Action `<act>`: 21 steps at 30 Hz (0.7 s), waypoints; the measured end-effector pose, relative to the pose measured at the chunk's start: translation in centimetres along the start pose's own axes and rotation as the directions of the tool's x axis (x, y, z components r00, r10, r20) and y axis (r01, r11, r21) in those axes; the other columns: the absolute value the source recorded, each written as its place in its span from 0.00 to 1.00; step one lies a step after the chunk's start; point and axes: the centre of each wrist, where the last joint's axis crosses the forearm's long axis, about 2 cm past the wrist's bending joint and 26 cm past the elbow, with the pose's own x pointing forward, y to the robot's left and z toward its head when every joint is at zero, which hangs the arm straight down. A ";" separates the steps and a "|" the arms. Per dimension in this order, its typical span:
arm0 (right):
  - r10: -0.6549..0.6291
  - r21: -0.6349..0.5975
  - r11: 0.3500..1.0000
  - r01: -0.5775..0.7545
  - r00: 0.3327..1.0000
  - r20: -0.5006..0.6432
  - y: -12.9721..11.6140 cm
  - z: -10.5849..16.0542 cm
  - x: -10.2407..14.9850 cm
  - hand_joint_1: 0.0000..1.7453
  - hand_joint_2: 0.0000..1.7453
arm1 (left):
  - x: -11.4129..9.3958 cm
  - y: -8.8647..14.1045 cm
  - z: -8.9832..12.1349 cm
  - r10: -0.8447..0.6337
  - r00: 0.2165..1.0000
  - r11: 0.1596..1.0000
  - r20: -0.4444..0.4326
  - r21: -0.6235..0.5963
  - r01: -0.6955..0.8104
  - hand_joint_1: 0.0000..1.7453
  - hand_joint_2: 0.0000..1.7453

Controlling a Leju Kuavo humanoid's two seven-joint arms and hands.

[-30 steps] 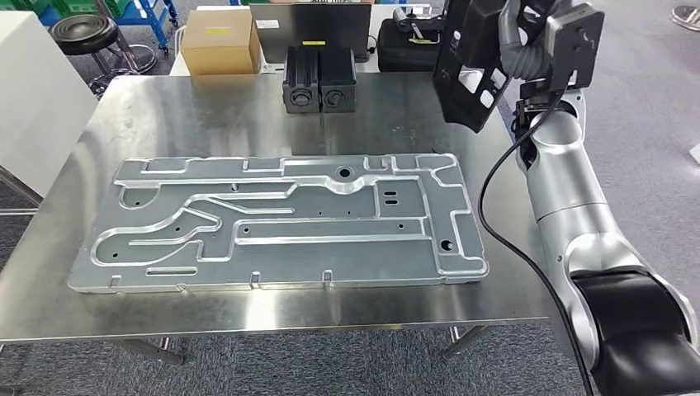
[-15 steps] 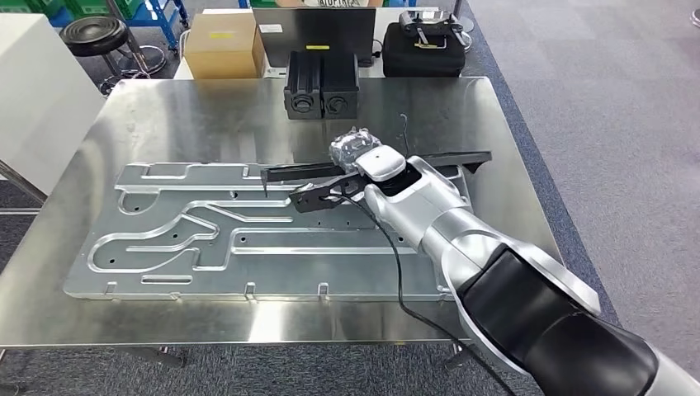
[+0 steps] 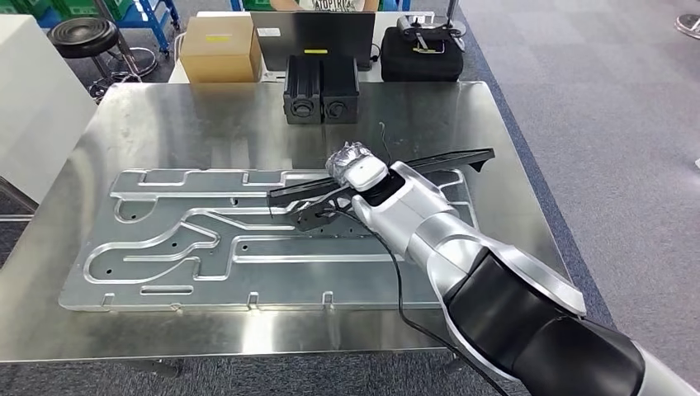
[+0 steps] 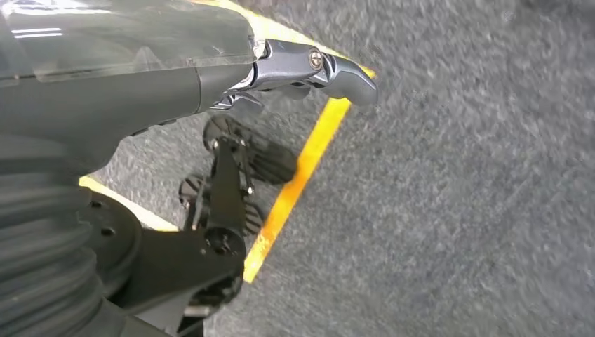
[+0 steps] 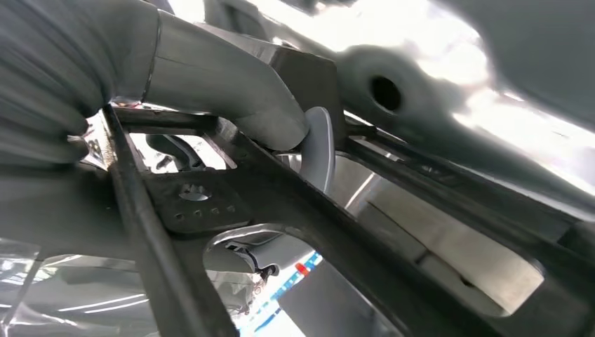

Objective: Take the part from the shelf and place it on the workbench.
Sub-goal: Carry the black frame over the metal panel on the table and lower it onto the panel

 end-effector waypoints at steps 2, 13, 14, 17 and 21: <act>0.005 -0.003 1.000 -0.005 1.000 0.004 -0.2 0.0 0.2 1.00 1.00 | -0.1 -0.1 0.0 0.003 1.000 1.000 0.014 -0.006 -0.003 0.00 1.00; 0.008 -0.001 1.000 -0.008 1.000 0.010 -0.3 0.1 0.7 0.00 0.00 | -0.2 -0.3 0.1 0.024 0.997 0.999 0.078 -0.025 -0.022 0.00 1.00; 0.008 -0.001 1.000 -0.008 1.000 0.010 -0.3 0.1 0.7 0.00 0.00 | -0.2 -0.3 0.1 0.025 0.997 0.999 0.078 -0.025 -0.023 0.00 1.00; 0.009 -0.004 1.000 -0.009 1.000 0.011 -0.4 0.1 0.8 0.00 0.00 | -0.2 -0.3 0.1 0.029 0.996 0.999 0.078 -0.025 -0.027 0.00 1.00; 0.008 -0.002 1.000 -0.008 1.000 0.013 -0.3 0.1 0.9 0.00 0.00 | -0.3 -0.3 0.1 0.030 0.997 0.999 0.076 -0.020 -0.028 0.00 0.25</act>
